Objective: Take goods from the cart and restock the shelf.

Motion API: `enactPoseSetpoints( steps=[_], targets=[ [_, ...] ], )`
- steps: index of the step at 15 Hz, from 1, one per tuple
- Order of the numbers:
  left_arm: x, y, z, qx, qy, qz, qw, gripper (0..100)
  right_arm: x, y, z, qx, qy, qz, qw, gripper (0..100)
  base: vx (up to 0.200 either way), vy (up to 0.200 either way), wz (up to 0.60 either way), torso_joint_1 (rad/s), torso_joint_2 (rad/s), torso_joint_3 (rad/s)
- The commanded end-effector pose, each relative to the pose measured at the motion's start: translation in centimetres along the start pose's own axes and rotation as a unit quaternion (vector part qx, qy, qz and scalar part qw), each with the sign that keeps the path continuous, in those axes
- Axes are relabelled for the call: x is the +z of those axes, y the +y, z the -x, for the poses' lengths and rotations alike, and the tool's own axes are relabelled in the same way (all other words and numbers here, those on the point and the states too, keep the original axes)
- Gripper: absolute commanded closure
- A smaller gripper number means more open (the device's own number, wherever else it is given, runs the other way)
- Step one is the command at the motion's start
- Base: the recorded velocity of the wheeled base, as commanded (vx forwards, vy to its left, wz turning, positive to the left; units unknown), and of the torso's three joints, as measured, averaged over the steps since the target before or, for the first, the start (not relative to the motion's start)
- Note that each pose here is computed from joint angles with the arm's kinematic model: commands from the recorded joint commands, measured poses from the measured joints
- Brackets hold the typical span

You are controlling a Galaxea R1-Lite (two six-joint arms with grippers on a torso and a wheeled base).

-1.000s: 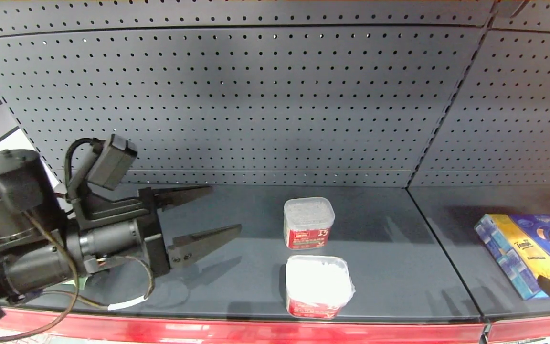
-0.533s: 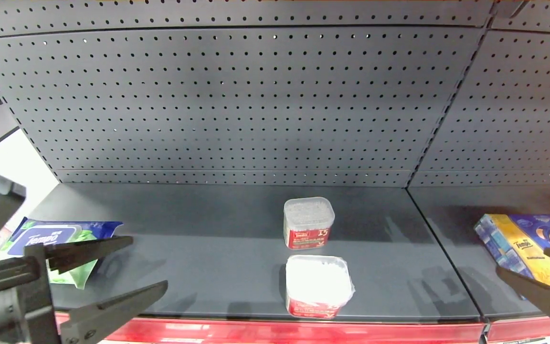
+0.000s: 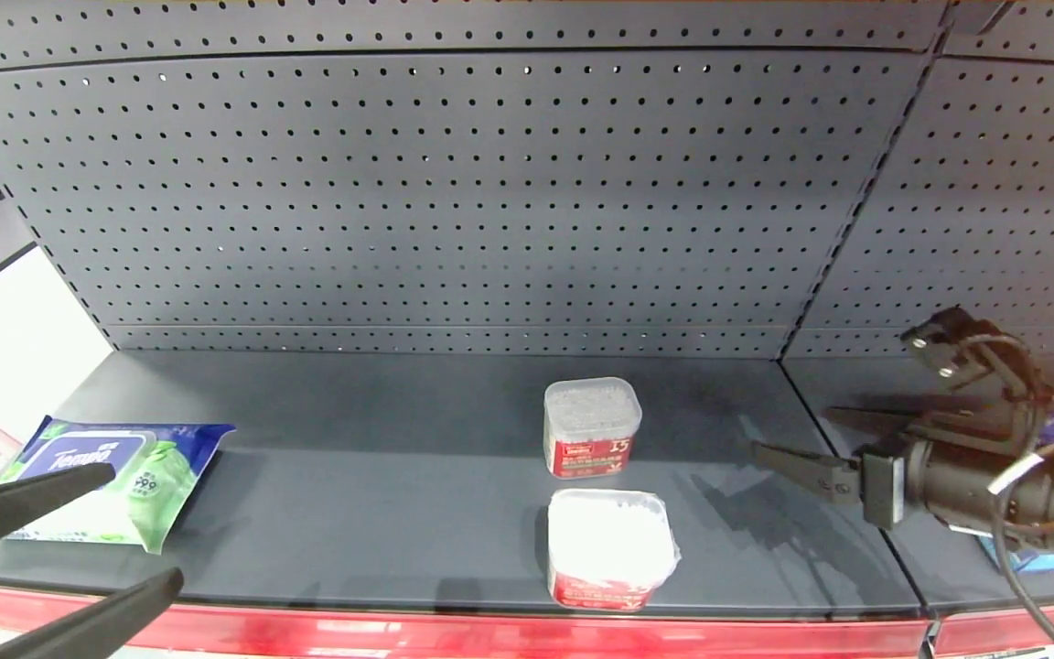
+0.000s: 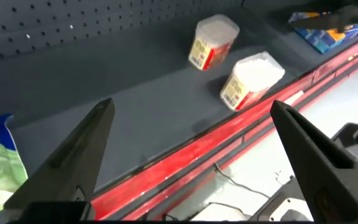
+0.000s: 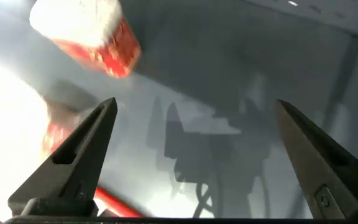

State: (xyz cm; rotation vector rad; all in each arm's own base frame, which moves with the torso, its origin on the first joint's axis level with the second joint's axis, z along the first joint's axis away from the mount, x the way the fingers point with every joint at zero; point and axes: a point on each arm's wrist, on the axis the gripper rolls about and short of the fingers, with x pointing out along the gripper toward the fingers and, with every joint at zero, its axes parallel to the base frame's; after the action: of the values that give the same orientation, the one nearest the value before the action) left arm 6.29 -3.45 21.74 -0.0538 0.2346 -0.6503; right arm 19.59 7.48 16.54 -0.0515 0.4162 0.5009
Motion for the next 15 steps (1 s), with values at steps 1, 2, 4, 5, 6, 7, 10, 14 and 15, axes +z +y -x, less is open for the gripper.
enactPoseSetpoints(
  steps=[1, 2, 4, 5, 6, 7, 10, 14, 15],
  targets=[
    [0.2, -0.1, 0.3, 0.001, -0.009, -0.003, 1.0, 0, 0.6, 0.0, -5.6, 0.014, 0.041, 0.004, 0.999, 0, 0.0, 0.0, 0.0, 0.0, 0.0, 0.0],
    [0.1, -0.1, 0.4, 0.005, -0.011, -0.003, 0.9999, 0, 0.6, 0.2, -6.5, 0.019, 0.046, 0.005, 0.999, 0, 0.0, 0.0, 0.0, 0.0, 0.0, 0.0],
    [0.1, -0.1, 0.5, 0.014, -0.014, -0.003, 0.9998, 0, 0.2, 0.7, -7.9, 0.026, 0.061, 0.009, 0.998, 0, 0.0, 0.0, 0.0, 0.0, 0.0, 0.0],
    [0.1, -0.1, 0.8, 0.015, -0.02, -0.005, 0.9997, 0, 0.0, 0.9, -8.9, 0.03, 0.07, 0.012, 0.997, 0, 0.0, 0.0, 0.0, 0.0, 0.0, 0.0],
    [0.1, -0.1, 0.9, 0.016, -0.021, -0.004, 0.9996, 0, 0.0, 0.8, -9.5, 0.03, 0.072, 0.012, 0.997, 0, 0.0, 0.0, 0.0, 0.0, 0.0, 0.0],
    [0.0, -0.1, 1.0, 0.017, -0.022, -0.004, 0.9996, 0, 0.2, 0.8, -10.1, 0.027, 0.07, 0.012, 0.997, 0, 0.0, 0.0, 0.0, 0.0, 0.0, 0.0],
    [0.1, -0.1, 0.9, 0.017, -0.022, -0.004, 0.9996, 0, 0.4, 0.6, -11.1, 0.008, 0.069, 0.013, 0.998, 0, 0.0, 0.0, 0.0, 0.0, 0.0, 0.0],
    [0.1, -0.1, 1.0, 0.017, -0.024, -0.004, 0.9996, 0, 0.4, 1.6, -11.3, 0.022, 0.069, 0.017, 0.997, 0, 0.0, 0.0, 0.0, 0.0, 0.0, 0.0],
    [0.2, -0.1, 1.0, 0.017, -0.024, -0.004, 0.9996, 0, 0.4, 2.0, -11.4, 0.027, 0.069, 0.021, 0.997, 0, 0.0, 0.0, 0.0, 0.0, 0.0, 0.0]
  ],
)
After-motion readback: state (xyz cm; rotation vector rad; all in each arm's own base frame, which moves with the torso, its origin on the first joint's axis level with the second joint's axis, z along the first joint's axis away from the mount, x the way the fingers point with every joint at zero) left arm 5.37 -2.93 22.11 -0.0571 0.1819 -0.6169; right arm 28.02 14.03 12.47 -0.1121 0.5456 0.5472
